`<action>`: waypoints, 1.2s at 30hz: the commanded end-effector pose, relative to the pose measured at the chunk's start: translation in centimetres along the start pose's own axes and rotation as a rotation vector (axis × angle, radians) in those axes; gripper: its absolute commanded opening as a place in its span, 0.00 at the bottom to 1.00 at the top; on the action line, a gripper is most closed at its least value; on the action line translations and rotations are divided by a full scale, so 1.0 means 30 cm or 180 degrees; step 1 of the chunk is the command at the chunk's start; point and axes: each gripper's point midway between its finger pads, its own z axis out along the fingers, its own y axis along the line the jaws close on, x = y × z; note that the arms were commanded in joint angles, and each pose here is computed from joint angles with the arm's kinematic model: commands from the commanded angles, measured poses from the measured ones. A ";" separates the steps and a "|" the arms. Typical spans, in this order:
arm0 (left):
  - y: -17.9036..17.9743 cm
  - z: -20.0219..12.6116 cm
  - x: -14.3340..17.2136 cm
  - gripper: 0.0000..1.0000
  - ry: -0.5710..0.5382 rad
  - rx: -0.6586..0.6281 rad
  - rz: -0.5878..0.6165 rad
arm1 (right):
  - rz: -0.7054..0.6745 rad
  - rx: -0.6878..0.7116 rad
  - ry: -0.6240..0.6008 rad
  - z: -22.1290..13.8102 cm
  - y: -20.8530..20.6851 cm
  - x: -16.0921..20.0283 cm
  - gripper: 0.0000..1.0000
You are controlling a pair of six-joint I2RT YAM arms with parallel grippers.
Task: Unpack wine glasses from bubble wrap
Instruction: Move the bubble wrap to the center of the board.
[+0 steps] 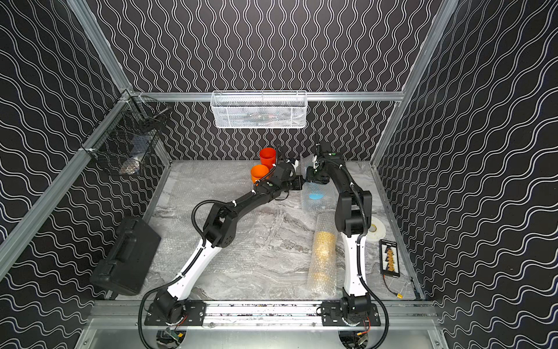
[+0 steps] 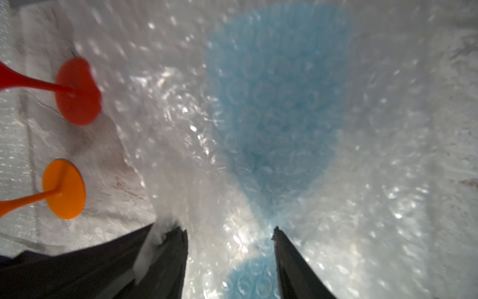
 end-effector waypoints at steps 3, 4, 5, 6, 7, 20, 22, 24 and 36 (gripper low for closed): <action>-0.125 -0.107 -0.176 0.00 -0.0341 0.0225 0.0028 | -0.0048 0.0110 0.0183 0.009 -0.020 0.059 0.54; -0.125 -0.105 -0.173 0.00 -0.0336 0.0229 0.0022 | -0.0047 0.0130 0.0182 0.011 -0.022 0.060 0.53; -0.128 -0.106 -0.174 0.00 -0.0336 0.0234 0.0019 | -0.0041 0.0145 0.0178 0.012 -0.024 0.060 0.50; -0.128 -0.106 -0.172 0.00 -0.0330 0.0236 0.0018 | -0.0039 0.0143 0.0180 0.013 -0.024 0.060 0.47; -0.127 -0.107 -0.173 0.00 -0.0331 0.0238 0.0018 | -0.0044 0.0145 0.0174 0.012 -0.024 0.057 0.44; -0.116 -0.125 -0.181 0.00 -0.0324 0.0170 0.0055 | 0.0085 0.0124 -0.0130 -0.081 -0.062 -0.029 0.11; -0.106 -0.124 -0.177 0.00 -0.0315 0.0147 0.0049 | 0.0145 0.0091 -0.0183 -0.101 -0.075 -0.042 0.10; -0.102 -0.122 -0.171 0.00 -0.0298 0.0135 0.0049 | 0.0199 0.0078 -0.0253 -0.120 -0.098 -0.057 0.10; -0.080 -0.121 -0.157 0.00 -0.0249 0.0023 0.0078 | 0.0747 0.0075 -0.0412 -0.166 -0.326 -0.067 0.10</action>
